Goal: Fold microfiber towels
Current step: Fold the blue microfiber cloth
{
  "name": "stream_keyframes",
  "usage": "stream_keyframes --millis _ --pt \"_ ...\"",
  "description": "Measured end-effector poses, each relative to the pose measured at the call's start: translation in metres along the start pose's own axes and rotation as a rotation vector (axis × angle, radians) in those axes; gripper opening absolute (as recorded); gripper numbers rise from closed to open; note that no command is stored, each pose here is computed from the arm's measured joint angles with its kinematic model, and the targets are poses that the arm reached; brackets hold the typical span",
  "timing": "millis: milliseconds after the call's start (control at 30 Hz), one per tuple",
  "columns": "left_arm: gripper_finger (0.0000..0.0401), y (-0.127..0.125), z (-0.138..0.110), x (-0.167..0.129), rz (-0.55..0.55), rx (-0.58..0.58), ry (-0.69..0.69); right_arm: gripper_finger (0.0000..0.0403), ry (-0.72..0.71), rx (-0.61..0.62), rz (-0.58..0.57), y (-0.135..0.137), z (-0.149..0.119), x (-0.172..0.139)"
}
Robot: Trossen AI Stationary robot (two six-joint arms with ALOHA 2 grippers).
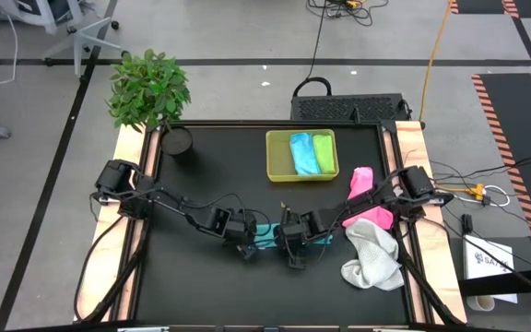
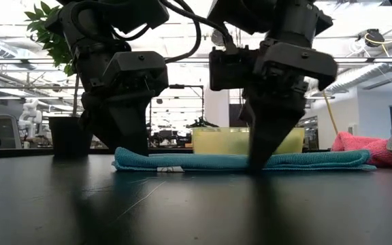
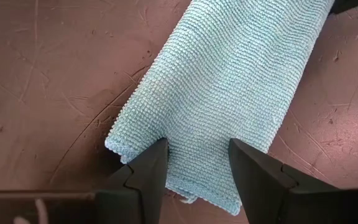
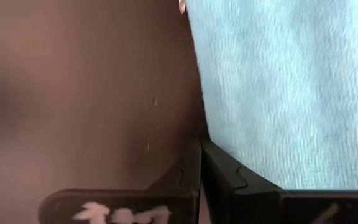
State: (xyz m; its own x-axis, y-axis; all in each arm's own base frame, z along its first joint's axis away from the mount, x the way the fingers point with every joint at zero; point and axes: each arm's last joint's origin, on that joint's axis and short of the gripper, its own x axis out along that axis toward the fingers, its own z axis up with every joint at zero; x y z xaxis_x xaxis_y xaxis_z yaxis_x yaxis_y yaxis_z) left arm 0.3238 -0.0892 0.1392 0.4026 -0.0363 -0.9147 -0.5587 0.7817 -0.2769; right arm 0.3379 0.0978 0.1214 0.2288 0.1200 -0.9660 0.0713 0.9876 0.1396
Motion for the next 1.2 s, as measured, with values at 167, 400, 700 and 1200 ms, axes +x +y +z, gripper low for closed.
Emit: stream_keyframes --millis 167,400,700,1200 --pt "0.0177 0.0 0.0 0.0 -0.002 0.0 0.002 0.0 0.105 -0.006 -0.038 0.0 -0.012 0.0" --pt "0.0177 0.0 0.0 0.0 -0.002 0.0 0.002 0.0 0.285 0.027 -0.108 -0.004 -0.03 -0.009" --pt "0.0177 0.0 0.0 0.0 -0.004 0.005 0.001 0.0 -0.079 0.176 -0.053 -0.003 -0.023 -0.08" --pt "0.0177 0.0 0.0 0.0 -0.004 -0.001 0.002 0.0 -0.272 0.231 0.08 -0.02 -0.005 -0.035"
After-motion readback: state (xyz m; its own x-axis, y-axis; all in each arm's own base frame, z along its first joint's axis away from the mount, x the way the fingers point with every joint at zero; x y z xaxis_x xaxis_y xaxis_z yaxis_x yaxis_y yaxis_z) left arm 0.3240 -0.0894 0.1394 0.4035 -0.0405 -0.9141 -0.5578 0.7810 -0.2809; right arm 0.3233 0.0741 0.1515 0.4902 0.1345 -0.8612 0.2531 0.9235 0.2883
